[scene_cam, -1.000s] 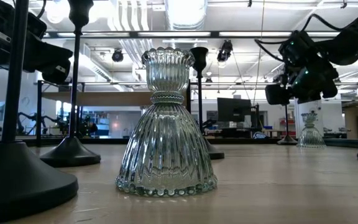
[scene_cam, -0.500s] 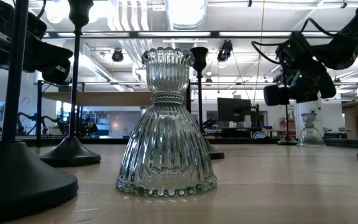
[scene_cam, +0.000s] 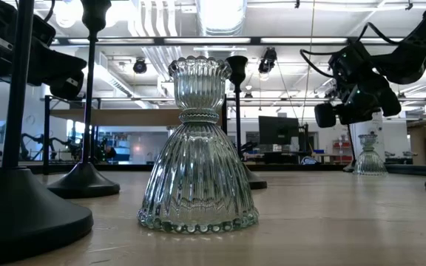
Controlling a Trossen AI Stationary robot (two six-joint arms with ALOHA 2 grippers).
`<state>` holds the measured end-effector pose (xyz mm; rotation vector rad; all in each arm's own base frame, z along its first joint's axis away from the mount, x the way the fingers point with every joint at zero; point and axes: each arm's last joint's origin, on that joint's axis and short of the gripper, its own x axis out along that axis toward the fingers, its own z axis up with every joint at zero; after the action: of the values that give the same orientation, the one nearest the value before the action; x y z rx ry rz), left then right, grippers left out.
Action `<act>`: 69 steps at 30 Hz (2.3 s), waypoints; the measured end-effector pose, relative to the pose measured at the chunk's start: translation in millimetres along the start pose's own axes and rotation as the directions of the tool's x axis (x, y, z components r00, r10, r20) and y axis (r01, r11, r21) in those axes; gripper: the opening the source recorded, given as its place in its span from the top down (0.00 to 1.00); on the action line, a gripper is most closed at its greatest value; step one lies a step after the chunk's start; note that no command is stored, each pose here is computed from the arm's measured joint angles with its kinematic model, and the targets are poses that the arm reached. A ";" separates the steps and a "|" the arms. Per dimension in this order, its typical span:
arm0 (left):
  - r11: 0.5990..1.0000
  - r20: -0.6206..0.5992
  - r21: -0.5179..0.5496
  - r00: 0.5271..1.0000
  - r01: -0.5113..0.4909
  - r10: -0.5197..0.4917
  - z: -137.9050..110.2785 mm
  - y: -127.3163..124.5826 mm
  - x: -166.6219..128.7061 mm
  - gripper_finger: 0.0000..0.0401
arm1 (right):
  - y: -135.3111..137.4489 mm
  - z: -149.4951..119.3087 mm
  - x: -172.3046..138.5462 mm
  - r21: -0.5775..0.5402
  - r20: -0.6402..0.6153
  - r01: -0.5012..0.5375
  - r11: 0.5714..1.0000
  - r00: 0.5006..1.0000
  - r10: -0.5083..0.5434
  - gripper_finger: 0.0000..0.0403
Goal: Pick & Place candle stick holders
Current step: Put the black candleholder on the shelf
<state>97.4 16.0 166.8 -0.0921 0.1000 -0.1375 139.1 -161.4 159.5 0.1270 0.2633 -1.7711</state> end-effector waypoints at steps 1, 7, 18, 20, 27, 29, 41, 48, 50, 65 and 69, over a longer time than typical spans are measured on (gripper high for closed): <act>1.000 0.000 0.000 1.000 0.000 0.000 0.0 0.0 0.0 0.95 | -0.1 0.0 -0.1 -0.003 -0.001 -0.002 1.000 1.000 0.002 0.97; 1.000 0.000 0.000 1.000 0.000 0.000 -0.1 0.0 0.0 0.96 | -2.3 4.5 -4.6 -0.005 0.000 -0.051 0.999 0.999 0.051 0.97; 1.000 0.000 0.000 1.000 0.000 0.000 0.0 0.0 0.0 0.96 | -3.5 59.8 -25.3 -0.073 0.116 -0.381 0.922 0.915 0.387 0.98; 1.000 0.000 -0.001 1.000 0.000 0.000 -0.1 0.0 0.0 0.95 | -4.2 76.9 -30.4 -0.080 0.121 -0.442 0.893 0.885 0.449 0.98; 1.000 0.000 0.000 1.000 0.000 0.000 0.0 0.0 0.0 0.96 | 0.1 144.8 -51.5 -0.141 0.080 -0.739 0.659 0.655 0.751 0.98; 1.000 0.000 0.000 1.000 0.000 0.000 0.0 0.0 0.0 0.96 | 3.7 162.0 -56.9 -0.174 0.082 -0.815 0.553 0.548 0.832 0.98; 1.000 0.000 0.000 1.000 0.000 0.000 0.0 0.0 0.0 0.95 | 50.1 236.6 -58.7 -0.247 0.025 -0.953 0.177 0.176 0.984 0.98; 1.000 0.000 0.000 1.000 0.000 0.000 -0.1 0.0 0.0 0.96 | 100.9 252.3 -48.9 -0.244 -0.091 -0.967 0.069 0.093 0.991 0.98; 1.000 0.000 0.000 1.000 0.000 0.000 -0.1 0.0 0.0 0.95 | 114.0 250.6 -46.9 -0.253 -0.104 -0.966 0.053 0.081 0.991 0.98; 1.000 0.000 0.000 1.000 0.000 0.000 0.0 0.0 0.0 0.96 | 179.6 233.3 -29.2 -0.309 -0.041 -0.950 -0.048 -0.037 0.999 0.98; 1.000 0.000 0.000 1.000 0.000 0.000 0.0 0.0 0.0 0.96 | 188.4 227.4 -19.0 -0.301 -0.025 -0.953 -0.038 -0.032 0.999 0.98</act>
<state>97.4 16.1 166.9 -0.0924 0.0998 -0.1371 339.9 -236.3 363.6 -0.0596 0.1304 -0.1569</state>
